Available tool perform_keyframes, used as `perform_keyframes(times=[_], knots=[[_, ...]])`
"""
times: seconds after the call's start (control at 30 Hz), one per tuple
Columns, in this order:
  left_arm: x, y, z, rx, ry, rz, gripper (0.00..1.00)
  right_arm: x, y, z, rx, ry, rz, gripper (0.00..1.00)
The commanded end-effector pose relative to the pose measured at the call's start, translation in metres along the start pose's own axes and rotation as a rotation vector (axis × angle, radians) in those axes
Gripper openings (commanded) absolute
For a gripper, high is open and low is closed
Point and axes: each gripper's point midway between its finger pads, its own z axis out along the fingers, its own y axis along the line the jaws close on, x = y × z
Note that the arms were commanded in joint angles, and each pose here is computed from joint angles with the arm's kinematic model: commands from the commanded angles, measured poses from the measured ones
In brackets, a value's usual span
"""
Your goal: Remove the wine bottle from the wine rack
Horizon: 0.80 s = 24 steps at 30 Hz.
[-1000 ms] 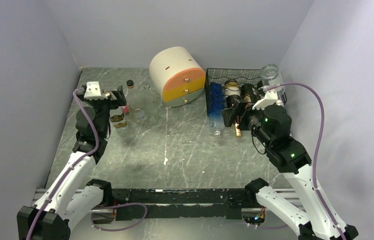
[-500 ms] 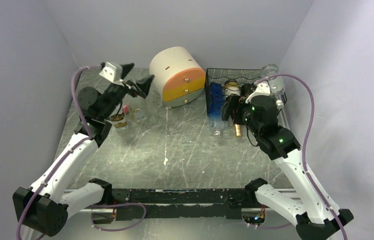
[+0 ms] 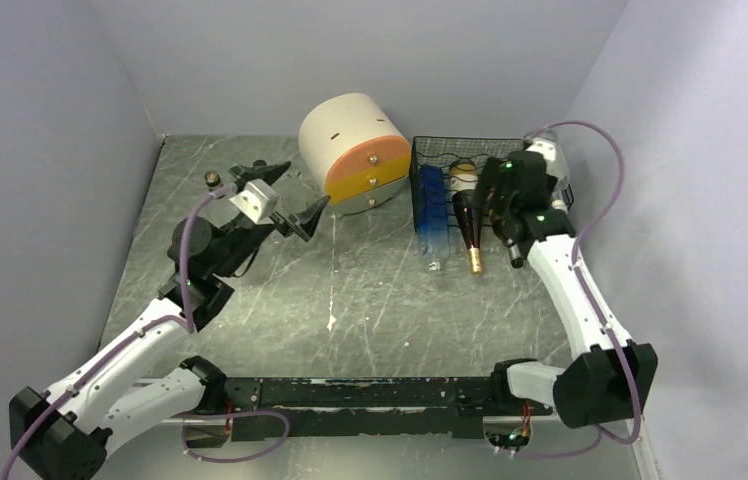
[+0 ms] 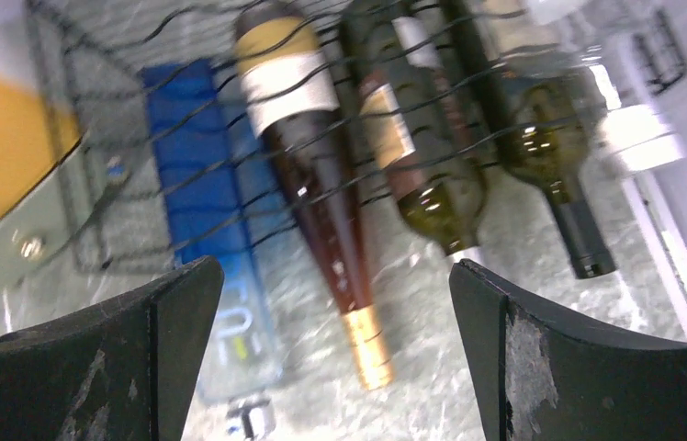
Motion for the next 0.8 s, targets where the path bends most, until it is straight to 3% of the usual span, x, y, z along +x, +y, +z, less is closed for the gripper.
perform_keyframes(times=[0.0,0.3,0.5,0.67,0.77], knots=[[0.003,-0.010,0.002,0.015,-0.004,0.083,0.98,-0.051,-0.032,0.013,-0.010,-0.111,0.150,1.00],[0.006,-0.031,0.004,0.074,-0.007,0.049,0.97,-0.051,-0.131,0.048,0.126,-0.151,0.306,1.00],[0.012,-0.036,0.005,0.094,0.009,0.056,0.96,-0.005,-0.166,0.084,0.112,-0.089,0.339,1.00],[0.018,-0.034,0.007,0.086,0.034,0.087,0.95,0.005,-0.161,0.105,-0.115,-0.092,0.408,0.74],[0.024,-0.032,0.008,0.065,0.026,0.081,0.96,0.001,-0.153,0.117,-0.227,-0.080,0.441,0.71]])
